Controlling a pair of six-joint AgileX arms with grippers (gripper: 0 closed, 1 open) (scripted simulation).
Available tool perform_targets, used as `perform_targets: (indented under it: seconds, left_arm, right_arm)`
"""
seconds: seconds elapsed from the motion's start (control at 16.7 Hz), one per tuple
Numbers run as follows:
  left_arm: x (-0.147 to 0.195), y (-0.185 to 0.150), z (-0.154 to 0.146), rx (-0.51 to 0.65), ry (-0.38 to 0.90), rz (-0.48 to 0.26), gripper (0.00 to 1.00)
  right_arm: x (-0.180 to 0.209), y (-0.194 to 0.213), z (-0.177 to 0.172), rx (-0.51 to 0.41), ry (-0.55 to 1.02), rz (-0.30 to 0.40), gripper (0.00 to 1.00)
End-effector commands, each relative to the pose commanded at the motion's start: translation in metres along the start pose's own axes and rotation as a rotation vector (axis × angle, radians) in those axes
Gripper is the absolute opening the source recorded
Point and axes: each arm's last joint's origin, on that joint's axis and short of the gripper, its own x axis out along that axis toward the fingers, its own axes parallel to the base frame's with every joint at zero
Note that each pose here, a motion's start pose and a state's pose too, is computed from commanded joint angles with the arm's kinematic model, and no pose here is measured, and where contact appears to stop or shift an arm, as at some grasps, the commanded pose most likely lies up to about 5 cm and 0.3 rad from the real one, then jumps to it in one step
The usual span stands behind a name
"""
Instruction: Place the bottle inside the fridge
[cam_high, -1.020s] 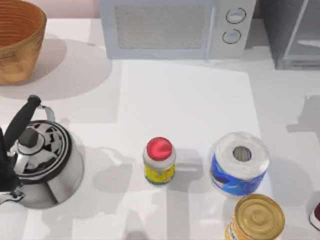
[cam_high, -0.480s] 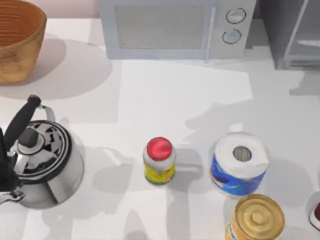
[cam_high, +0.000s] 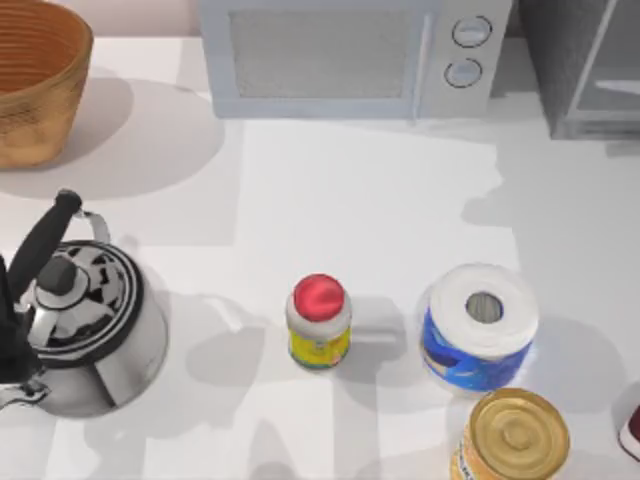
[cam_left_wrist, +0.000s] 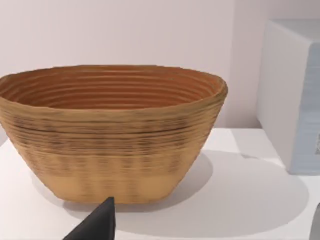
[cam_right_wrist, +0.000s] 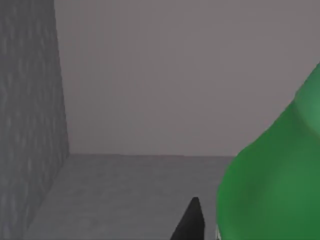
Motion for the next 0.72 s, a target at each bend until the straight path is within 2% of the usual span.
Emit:
perform_targets:
  seconds: [0.24,0.72]
  left_arm:
    - [0.000,0.000,0.000,0.000,0.000,0.000,1.00]
    - [0.000,0.000,0.000,0.000,0.000,0.000,1.00]
  right_arm:
    - [0.010,-0.011,-0.023,0.006,0.010,-0.014,0.01]
    - [0.012,-0.011,-0.030,0.015,0.031,-0.014,0.01]
